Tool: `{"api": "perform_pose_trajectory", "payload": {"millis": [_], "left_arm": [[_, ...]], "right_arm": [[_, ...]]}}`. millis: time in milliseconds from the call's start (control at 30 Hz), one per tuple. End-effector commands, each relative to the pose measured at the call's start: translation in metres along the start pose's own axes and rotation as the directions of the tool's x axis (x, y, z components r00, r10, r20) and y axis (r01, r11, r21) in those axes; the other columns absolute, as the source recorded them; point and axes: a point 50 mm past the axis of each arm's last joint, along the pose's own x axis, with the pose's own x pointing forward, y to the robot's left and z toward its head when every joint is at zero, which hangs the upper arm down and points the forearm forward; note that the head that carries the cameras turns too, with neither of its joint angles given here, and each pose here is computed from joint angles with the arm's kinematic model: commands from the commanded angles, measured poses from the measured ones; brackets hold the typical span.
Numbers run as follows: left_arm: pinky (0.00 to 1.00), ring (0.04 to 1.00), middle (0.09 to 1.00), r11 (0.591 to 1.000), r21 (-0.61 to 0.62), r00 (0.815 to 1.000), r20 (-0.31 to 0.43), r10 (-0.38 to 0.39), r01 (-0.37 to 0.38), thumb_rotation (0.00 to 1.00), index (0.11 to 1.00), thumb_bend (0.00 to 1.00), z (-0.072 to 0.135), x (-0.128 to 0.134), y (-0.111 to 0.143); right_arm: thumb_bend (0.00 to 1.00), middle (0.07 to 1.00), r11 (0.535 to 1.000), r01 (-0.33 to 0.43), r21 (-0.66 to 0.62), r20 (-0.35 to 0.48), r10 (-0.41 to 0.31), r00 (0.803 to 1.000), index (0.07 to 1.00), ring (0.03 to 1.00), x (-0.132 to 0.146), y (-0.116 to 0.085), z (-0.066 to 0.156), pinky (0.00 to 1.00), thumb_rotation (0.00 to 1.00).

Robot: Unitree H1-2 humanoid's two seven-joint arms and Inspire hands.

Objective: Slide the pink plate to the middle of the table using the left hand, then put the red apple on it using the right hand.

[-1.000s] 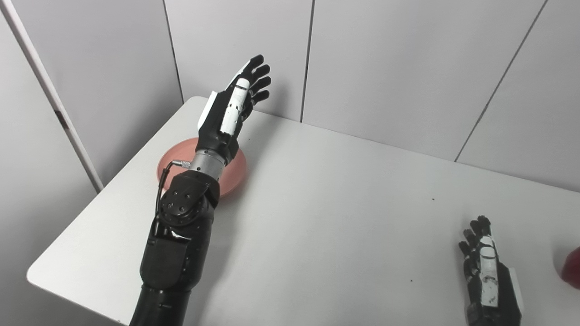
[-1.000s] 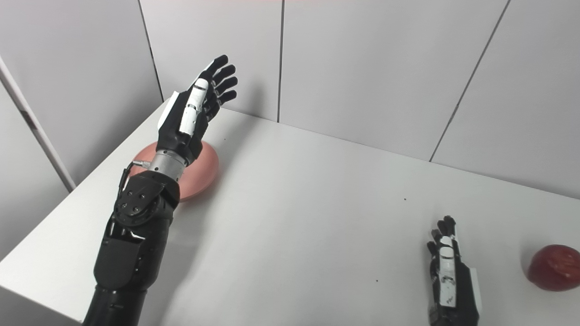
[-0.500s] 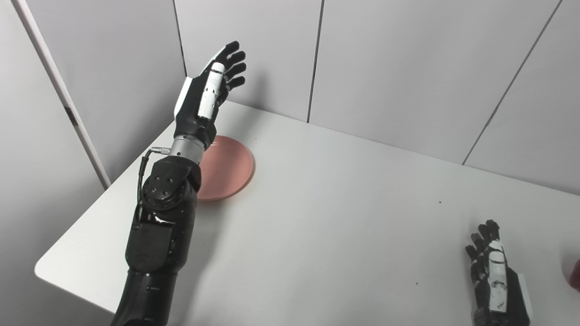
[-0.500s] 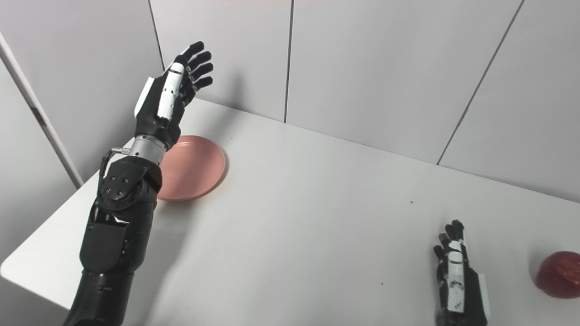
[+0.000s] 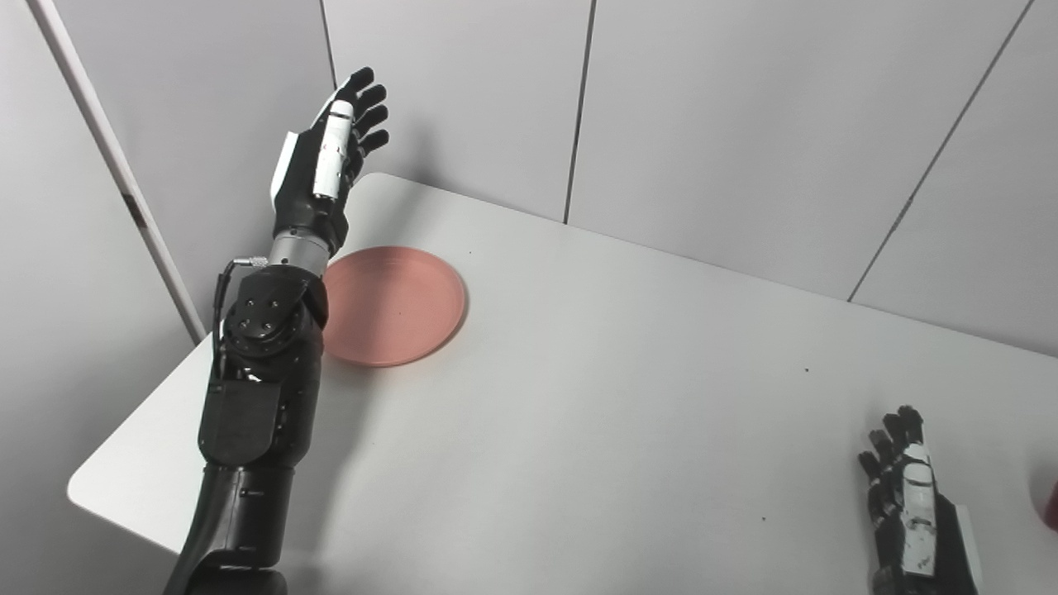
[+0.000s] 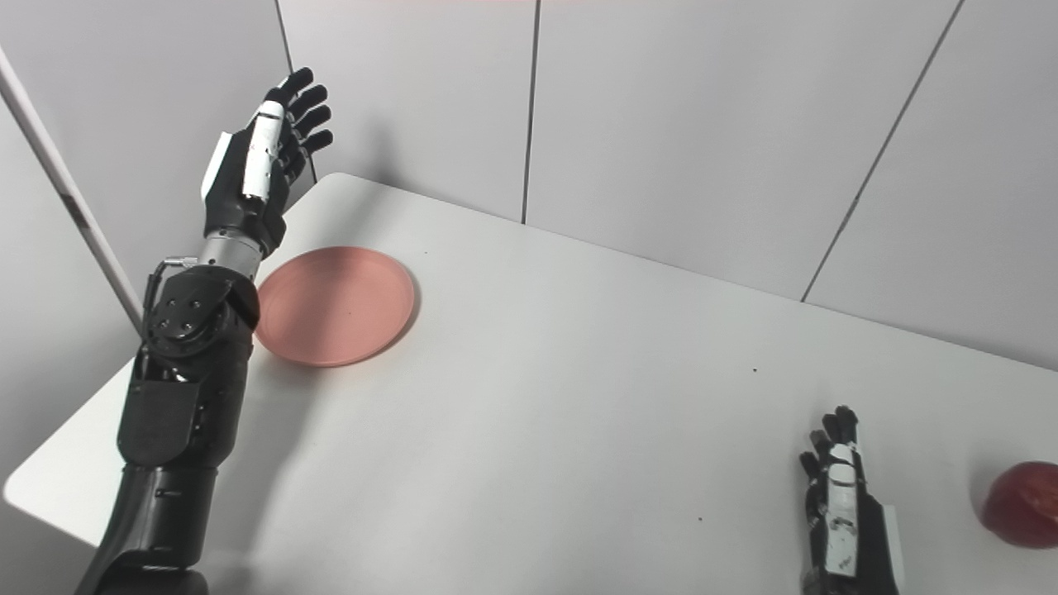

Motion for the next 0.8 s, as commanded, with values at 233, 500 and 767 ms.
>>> {"api": "perform_pose_trajectory", "payload": {"millis": [233,500,767], "left_arm": [[0.89,0.895,0.892,1.000,-0.023,0.998,0.067,-0.001,0.002,1.00,0.868,0.37,0.011,0.015,0.025],[0.88,0.896,0.898,0.999,-0.032,1.000,0.018,0.022,-0.022,1.00,0.874,0.38,-0.003,0.015,0.049],[0.89,0.892,0.889,0.998,-0.036,0.998,-0.024,0.055,-0.056,1.00,0.864,0.34,-0.015,0.009,0.064]], "right_arm": [[0.12,1.000,1.000,-0.005,-0.011,0.049,0.005,0.999,1.000,1.000,0.003,-0.003,0.013,1.00,1.00],[0.13,1.000,1.000,-0.004,-0.016,0.050,0.005,0.999,1.000,1.000,0.003,-0.001,0.013,1.00,1.00],[0.11,1.000,1.000,-0.005,-0.006,0.055,0.006,0.998,1.000,1.000,0.002,-0.002,0.015,1.00,1.00]]}}
